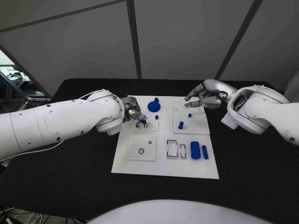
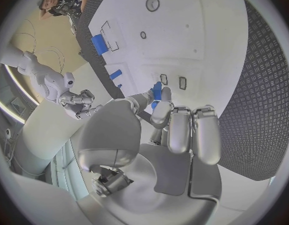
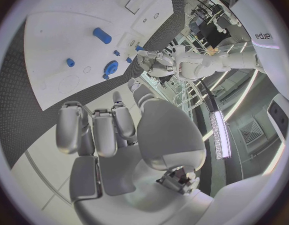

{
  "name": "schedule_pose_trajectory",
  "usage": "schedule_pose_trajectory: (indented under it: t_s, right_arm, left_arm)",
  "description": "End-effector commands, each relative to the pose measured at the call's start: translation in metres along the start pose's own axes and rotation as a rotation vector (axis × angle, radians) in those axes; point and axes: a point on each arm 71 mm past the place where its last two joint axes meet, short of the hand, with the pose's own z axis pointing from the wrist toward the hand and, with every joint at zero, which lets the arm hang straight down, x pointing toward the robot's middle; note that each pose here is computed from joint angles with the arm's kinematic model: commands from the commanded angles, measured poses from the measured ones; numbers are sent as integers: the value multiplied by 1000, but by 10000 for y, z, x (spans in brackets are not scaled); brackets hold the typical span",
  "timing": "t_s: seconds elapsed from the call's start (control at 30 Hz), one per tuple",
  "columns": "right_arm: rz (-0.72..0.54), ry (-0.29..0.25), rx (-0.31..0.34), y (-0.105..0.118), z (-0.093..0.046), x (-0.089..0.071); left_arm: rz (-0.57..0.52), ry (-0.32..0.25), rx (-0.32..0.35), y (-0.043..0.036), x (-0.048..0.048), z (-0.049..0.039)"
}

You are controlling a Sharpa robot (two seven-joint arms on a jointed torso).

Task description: Assemble the parts on the task board

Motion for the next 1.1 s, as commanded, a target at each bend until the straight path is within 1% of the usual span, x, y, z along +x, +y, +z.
schedule_pose_trajectory:
  t_s: [0.03,0.2,0.47,0.73,1.1]
  right_arm:
    - [-11,-3,-11,15,7,-12]
    - [-32,-5,-18,26,15,-9]
    - [-67,-12,-29,44,20,-7]
    - [-110,-24,-42,61,18,-10]
    - [-117,-33,-52,79,22,-10]
  left_arm:
    - [21,-140,40,-27,-46,-12]
    - [46,-154,44,-27,16,-9]
    - [69,-143,37,-32,82,7]
    - [83,-138,35,-31,124,18]
    - [107,-105,23,-45,170,44]
